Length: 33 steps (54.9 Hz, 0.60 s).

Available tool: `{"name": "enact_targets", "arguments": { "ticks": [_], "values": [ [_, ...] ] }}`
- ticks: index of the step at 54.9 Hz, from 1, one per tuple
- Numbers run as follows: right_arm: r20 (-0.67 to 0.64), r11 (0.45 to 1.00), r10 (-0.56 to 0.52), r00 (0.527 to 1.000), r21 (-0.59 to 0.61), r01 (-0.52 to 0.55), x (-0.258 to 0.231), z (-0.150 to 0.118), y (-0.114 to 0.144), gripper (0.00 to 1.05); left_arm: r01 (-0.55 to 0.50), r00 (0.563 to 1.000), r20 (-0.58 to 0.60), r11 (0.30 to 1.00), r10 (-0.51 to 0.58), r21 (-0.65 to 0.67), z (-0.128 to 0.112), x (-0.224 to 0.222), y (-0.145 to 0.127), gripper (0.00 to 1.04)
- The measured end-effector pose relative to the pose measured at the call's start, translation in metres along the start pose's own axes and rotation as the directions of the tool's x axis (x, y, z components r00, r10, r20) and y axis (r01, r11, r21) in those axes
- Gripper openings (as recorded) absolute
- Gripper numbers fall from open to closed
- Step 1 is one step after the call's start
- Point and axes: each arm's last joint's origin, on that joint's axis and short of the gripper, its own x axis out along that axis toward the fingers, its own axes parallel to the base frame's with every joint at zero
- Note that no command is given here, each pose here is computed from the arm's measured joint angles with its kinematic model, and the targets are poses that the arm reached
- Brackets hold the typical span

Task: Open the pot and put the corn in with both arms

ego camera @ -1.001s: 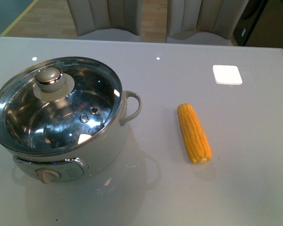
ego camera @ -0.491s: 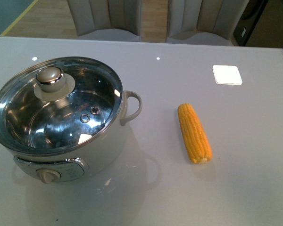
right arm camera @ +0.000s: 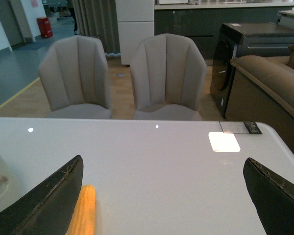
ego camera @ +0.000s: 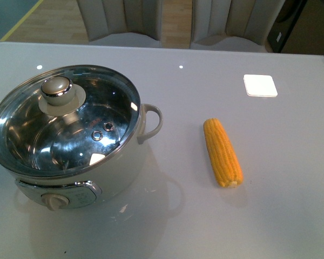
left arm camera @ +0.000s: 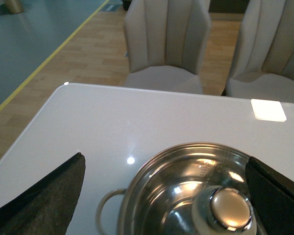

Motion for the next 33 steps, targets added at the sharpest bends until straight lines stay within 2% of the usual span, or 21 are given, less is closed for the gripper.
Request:
{"name": "enact_targets", "arguments": {
  "ticks": [16,33],
  "values": [
    [0.0,1.0,0.0,1.0,0.0,0.0,0.0,0.0,0.0,0.96,0.048,0.999,-0.027,0.999,-0.047,0.021,-0.025,0.06,-0.03,0.98],
    [0.0,1.0,0.0,1.0,0.0,0.0,0.0,0.0,0.0,0.96,0.071,0.993,-0.096,0.996,-0.066,0.049,-0.061,0.078,-0.049,0.98]
  ]
}}
